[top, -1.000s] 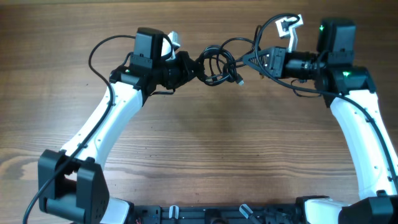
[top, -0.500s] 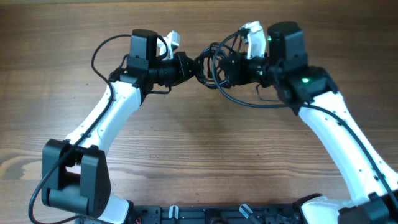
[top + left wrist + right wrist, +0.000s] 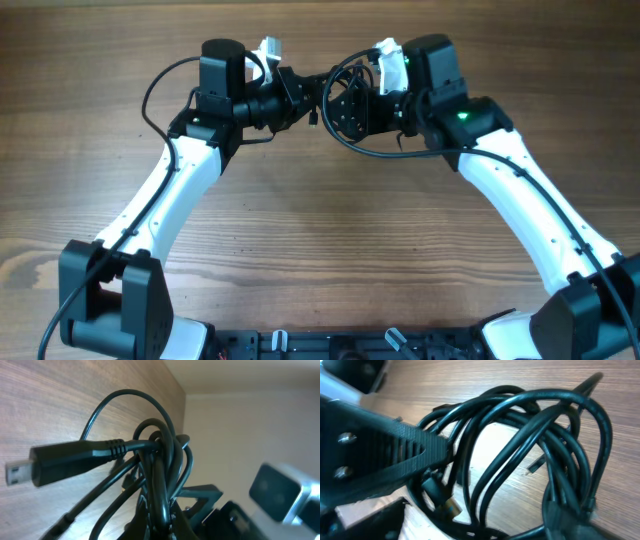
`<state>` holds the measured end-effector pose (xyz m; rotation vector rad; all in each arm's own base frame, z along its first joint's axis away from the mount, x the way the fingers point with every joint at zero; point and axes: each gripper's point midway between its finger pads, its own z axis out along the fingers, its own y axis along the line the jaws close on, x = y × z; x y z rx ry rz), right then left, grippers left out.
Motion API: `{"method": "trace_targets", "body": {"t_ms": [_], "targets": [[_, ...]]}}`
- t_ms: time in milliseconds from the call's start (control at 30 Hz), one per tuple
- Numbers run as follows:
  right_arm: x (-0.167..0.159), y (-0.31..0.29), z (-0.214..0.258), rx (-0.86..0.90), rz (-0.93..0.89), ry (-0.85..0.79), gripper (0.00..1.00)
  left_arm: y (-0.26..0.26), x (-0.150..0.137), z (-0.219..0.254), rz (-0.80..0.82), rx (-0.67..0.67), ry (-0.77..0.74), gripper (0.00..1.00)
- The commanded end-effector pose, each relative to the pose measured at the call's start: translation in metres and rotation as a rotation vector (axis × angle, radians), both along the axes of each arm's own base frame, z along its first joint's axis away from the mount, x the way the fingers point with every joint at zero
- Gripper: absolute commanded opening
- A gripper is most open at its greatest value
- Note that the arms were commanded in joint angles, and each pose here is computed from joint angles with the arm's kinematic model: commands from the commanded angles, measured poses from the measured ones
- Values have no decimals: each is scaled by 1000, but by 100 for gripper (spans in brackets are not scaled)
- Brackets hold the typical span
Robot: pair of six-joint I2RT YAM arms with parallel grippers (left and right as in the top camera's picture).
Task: Untangle cables
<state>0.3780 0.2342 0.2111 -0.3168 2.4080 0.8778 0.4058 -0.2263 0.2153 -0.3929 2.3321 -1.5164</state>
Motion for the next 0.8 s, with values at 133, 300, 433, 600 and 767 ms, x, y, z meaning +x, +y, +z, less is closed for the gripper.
{"method": "trace_targets", "body": {"t_ms": [133,300,433,600,767], "targets": [[-11,-46,39,58,-76,17,100,10,8,19,263,-235,373,4],[-11,-50,19,54,-147,112,100,11,9,19,422,-429,718,4],[-3,-51,22,71,-187,102,99,11,9,18,459,-475,801,4],[11,-57,28,100,-292,96,86,11,9,18,490,-517,877,4],[22,-57,27,148,-363,123,61,11,9,19,504,-535,908,4]]}}
